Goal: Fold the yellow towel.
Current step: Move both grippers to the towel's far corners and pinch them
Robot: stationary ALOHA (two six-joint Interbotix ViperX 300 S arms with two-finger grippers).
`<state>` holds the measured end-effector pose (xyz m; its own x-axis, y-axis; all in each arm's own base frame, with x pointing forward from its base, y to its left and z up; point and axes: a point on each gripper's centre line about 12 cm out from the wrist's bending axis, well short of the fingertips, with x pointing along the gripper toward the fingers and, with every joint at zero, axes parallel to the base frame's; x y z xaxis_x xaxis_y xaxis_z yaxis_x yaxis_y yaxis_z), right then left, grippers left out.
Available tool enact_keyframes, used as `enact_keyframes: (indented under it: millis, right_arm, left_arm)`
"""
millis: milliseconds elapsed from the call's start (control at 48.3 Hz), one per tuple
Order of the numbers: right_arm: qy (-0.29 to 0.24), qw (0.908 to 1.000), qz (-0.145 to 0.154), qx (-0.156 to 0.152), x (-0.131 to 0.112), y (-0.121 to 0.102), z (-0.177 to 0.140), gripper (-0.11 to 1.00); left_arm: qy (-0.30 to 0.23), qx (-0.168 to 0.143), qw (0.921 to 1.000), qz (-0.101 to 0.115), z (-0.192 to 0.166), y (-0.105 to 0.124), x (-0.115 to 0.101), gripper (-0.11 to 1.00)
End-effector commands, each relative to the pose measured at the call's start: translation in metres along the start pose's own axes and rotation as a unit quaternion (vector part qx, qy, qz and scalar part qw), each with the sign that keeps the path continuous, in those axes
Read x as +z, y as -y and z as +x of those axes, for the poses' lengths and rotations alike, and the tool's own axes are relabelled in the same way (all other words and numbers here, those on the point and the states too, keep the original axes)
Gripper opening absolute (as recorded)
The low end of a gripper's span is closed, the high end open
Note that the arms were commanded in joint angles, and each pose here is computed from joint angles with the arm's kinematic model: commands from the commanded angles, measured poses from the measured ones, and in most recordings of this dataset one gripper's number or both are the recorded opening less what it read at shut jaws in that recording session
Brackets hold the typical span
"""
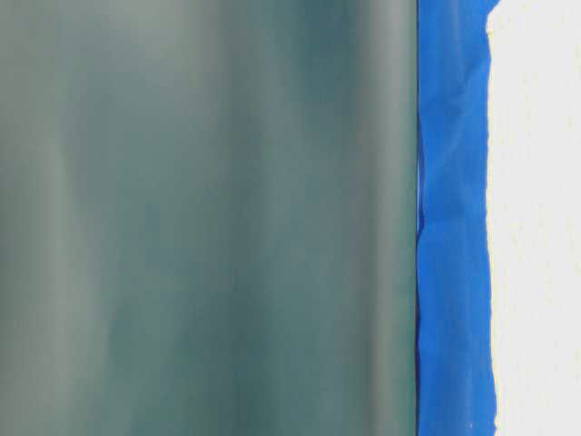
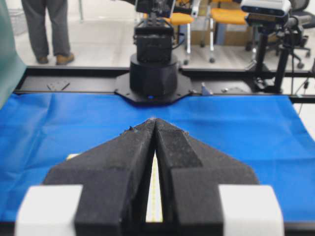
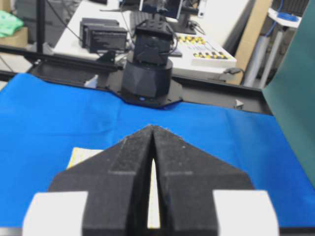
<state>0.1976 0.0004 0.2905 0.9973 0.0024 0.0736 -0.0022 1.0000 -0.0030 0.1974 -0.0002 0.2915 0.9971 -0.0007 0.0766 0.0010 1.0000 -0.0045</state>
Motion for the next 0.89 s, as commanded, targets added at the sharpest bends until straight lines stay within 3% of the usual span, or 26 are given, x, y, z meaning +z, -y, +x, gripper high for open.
enact_keyframes:
  millis: [0,166,352,414,642,745,869]
  right_arm:
    - [0.008,0.9999,0.009,-0.002,0.009,0.001,0.005,0.0]
    - [-0.047,0.9986,0.014,-0.022,0.003,0.009,0.011,0.0]
    - [-0.11,0.9898,0.046,-0.078,-0.014,0.032,0.017,0.0]
    - [-0.129,0.9851,0.057,-0.099,-0.022,0.04,0.018,0.0]
    - [-0.204,0.9593,0.093,-0.171,-0.058,0.073,0.023,0.01]
    - [-0.244,0.9449,0.104,-0.192,-0.077,0.085,0.026,0.11]
    - [-0.281,0.9285,0.114,-0.215,-0.1,0.099,0.029,0.45]
  left_arm:
    - [0.001,0.008,0.9999,-0.011,0.002,-0.002,0.003,0.0]
    - [-0.013,0.015,0.9998,-0.002,0.005,-0.005,-0.002,0.0]
    - [-0.053,0.037,0.9977,0.018,0.011,-0.015,-0.019,0.0]
    - [-0.075,0.05,0.9956,0.025,0.014,-0.022,-0.028,0.0]
    - [-0.141,0.104,0.9843,0.018,0.025,-0.049,-0.06,0.02]
    - [-0.165,0.123,0.9785,0.012,0.028,-0.059,-0.073,0.22]
    - [-0.207,0.141,0.9682,0.006,0.032,-0.071,-0.094,0.61]
